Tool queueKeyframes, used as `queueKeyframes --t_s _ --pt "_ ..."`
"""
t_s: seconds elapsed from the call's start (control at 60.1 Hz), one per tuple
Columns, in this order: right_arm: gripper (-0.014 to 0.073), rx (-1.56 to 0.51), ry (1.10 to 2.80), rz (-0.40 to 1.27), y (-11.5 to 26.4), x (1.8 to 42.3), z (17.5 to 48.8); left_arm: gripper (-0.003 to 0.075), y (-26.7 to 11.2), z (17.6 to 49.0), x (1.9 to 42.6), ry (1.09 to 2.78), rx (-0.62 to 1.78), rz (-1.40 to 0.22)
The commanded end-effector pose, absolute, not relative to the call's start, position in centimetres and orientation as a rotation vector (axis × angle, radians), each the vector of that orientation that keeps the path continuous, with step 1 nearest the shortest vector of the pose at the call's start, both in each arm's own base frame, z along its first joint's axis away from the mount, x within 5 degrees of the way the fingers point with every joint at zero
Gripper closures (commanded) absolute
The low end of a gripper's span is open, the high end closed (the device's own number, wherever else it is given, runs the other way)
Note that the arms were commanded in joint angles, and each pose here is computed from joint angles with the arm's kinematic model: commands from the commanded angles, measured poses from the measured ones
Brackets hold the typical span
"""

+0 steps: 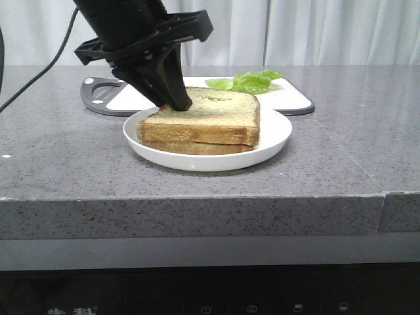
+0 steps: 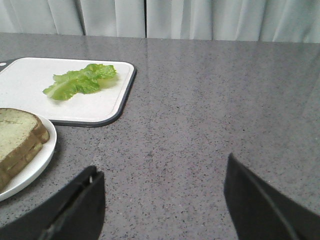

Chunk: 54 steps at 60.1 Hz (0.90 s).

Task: Left arm grabs bread, right arm adds lettuce
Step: 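Lower the left gripper onto the top bread slice and close it, then lift the top bread slice with the left gripper and move it aside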

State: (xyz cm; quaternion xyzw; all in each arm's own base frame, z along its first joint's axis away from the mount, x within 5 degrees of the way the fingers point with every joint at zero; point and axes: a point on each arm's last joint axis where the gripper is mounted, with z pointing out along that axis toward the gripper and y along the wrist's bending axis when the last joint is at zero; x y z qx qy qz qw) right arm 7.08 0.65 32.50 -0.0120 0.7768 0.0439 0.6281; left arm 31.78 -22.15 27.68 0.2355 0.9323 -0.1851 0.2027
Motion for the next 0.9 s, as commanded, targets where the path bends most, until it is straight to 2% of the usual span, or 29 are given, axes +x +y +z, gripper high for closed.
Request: queueKeyframes --t_s 0.0,0.266,0.882 --pt "0.0075 -0.027 1.678 0.079 0.5 7.2 34.3 0.0741 -22.1 29.7 31.3 2.545 0.661 -0.535" --pt "0.0075 -0.027 1.679 0.079 0.5 7.2 34.3 0.0741 -21.6 31.6 30.6 2.486 0.65 -0.552" --pt "0.0075 -0.027 1.679 0.079 0.5 7.2 34.3 0.0741 -20.0 38.3 28.2 2.213 0.567 -0.624"
